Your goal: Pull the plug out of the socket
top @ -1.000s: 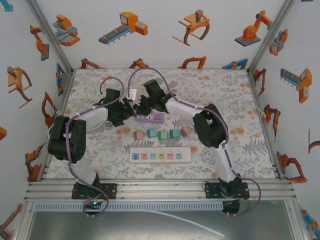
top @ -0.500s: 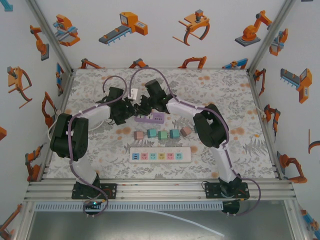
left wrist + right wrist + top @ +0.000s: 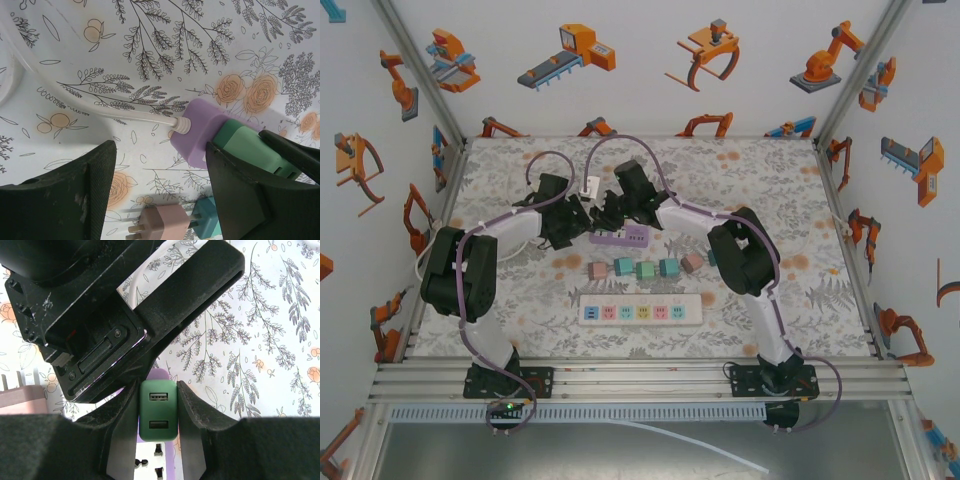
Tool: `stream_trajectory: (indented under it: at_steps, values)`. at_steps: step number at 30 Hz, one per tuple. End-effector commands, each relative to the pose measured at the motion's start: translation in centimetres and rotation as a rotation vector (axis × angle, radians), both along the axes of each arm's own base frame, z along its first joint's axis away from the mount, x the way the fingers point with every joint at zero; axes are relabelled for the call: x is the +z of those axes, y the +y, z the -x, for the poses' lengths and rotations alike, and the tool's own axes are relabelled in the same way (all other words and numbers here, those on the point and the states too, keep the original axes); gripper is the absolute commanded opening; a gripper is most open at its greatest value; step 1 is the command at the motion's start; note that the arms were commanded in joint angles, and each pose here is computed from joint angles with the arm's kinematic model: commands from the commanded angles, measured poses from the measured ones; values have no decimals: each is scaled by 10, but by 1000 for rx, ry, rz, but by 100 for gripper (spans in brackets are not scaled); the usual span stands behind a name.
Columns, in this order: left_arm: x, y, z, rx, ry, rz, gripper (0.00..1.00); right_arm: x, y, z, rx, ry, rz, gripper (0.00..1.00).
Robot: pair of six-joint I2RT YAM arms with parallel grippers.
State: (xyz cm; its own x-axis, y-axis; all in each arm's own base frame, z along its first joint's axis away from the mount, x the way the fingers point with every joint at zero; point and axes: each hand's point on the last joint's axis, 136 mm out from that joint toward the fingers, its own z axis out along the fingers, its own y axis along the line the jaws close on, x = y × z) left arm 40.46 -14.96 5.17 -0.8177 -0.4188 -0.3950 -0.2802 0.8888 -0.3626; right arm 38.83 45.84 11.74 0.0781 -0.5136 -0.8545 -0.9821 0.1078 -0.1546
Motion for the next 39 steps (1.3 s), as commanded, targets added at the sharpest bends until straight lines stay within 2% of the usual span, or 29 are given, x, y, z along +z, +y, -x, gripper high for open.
stream_trajectory:
  at_steps: [1, 5, 21, 26, 33, 39]
  values:
    - [-55, 32, 43, 13, 203, -193, 67, 52, 0, -3, 22, -109, -68, 26]
    - [-59, 33, 44, 16, 209, -205, 66, 52, -4, 1, 37, -128, -37, 25]
    - [-64, 33, 56, 4, 216, -223, 66, 74, -5, 4, 29, -138, -99, 25]
    - [-46, 24, 48, -11, 164, -169, 66, 94, -11, 7, 0, -143, -130, 25]
    - [-6, 3, 33, -82, 25, -69, 67, 123, -30, 16, -81, -50, -188, 23]
    - [40, -26, 27, -215, -120, 58, 70, 141, -60, 20, -194, 63, -218, 18]
